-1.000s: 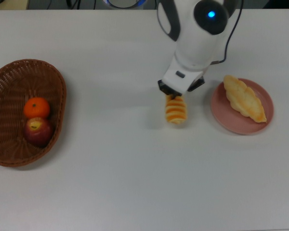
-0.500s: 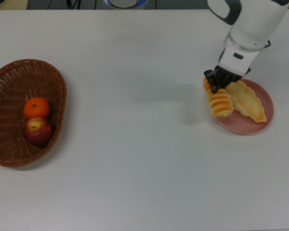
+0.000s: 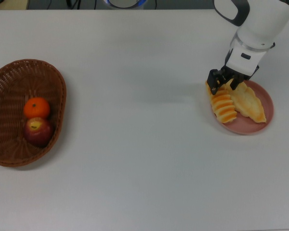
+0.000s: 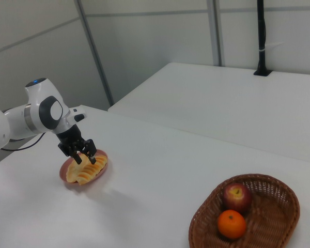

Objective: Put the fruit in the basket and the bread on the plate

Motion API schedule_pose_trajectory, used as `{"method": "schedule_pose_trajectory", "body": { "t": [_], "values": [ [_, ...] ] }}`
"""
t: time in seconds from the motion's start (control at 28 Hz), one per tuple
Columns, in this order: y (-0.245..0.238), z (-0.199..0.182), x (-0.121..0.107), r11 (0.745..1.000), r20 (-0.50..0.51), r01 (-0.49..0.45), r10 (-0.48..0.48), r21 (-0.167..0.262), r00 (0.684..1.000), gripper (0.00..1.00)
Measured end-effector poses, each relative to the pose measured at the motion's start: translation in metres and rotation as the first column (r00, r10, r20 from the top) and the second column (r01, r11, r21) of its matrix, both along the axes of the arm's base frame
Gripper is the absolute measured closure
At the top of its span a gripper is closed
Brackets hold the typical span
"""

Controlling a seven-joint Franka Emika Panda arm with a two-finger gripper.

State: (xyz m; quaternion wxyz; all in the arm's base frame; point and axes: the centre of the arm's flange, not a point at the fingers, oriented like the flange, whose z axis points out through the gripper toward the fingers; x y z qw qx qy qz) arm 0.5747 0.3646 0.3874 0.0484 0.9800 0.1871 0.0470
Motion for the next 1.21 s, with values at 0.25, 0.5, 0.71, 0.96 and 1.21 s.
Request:
{"method": "schedule_pose_trajectory", "body": {
  "t": [0.25,0.5,0.71,0.96,1.21],
  "values": [
    [-0.018,0.019,0.012,0.999,0.018,0.043,-0.043,0.0,0.999,0.04],
    [-0.098,0.069,0.026,0.98,-0.016,0.184,-0.186,-0.077,0.982,0.0],
    [-0.193,0.13,0.027,0.935,-0.029,0.345,-0.349,-0.084,0.937,0.0],
    [-0.253,0.167,0.015,0.895,-0.058,0.44,-0.444,-0.072,0.894,0.0],
    [-0.3,0.191,0.004,0.896,-0.094,0.443,-0.44,0.014,0.893,0.0]
  ]
}}
